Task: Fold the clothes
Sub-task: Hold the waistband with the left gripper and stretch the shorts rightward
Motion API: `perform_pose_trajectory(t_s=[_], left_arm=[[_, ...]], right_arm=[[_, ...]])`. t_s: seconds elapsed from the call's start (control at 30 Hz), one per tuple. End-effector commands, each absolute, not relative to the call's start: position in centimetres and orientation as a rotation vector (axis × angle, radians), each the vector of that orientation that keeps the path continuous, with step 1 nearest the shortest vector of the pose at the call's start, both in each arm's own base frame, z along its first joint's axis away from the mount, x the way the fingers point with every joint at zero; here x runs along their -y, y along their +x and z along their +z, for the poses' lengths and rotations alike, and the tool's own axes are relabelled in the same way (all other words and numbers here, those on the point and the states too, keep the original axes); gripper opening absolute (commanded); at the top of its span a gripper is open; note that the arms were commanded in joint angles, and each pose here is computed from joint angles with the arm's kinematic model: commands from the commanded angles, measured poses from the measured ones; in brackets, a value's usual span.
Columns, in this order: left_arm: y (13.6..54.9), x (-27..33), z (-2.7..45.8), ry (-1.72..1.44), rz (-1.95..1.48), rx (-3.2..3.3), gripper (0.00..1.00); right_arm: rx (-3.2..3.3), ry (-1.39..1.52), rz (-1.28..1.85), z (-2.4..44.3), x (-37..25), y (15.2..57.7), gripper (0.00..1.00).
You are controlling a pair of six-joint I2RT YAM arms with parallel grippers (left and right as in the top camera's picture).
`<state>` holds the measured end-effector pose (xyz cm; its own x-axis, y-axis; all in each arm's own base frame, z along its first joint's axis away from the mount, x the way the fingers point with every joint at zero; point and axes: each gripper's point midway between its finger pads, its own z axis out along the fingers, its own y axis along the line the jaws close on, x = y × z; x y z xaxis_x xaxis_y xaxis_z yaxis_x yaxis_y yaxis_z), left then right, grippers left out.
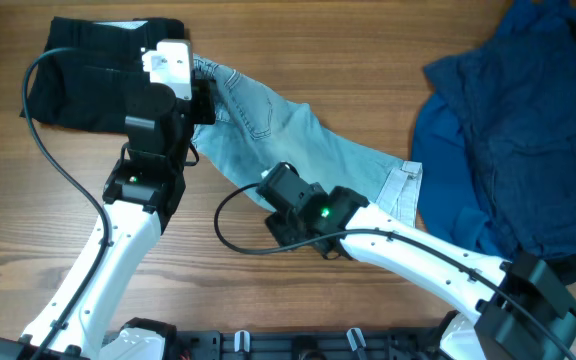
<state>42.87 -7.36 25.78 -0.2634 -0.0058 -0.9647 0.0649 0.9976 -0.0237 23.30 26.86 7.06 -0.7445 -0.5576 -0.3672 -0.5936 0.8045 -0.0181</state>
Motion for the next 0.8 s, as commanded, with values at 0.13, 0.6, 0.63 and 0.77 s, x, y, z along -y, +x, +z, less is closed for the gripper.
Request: perform_pose_trajectory(t_s=[0.13,0.6,0.63,0.77], left_arm=[[43.2,6.8,27.3,0.0,-0.063,-1.792,0.04],[40.6,6.9,31.5,0.002,-0.091,-1.708,0.04],[39.8,7.0,32.3,0.007,-0.1,-1.694,0.04],[34.9,7.9,35.5,0.049,-0.151,-1.654,0.04]], right_arm=[[-2.577,-0.768,-0.032,3.1,-23.9,26.1,0.69],[-2.558,-0.216,-0.077,12.3,-15.8,32.6,0.04],[-2.534,-0.215,-0.065,14.3,-15.4,32.5,0.04],[-2.425,-0.194,0.001,23.7,-13.2,29.9,0.04]])
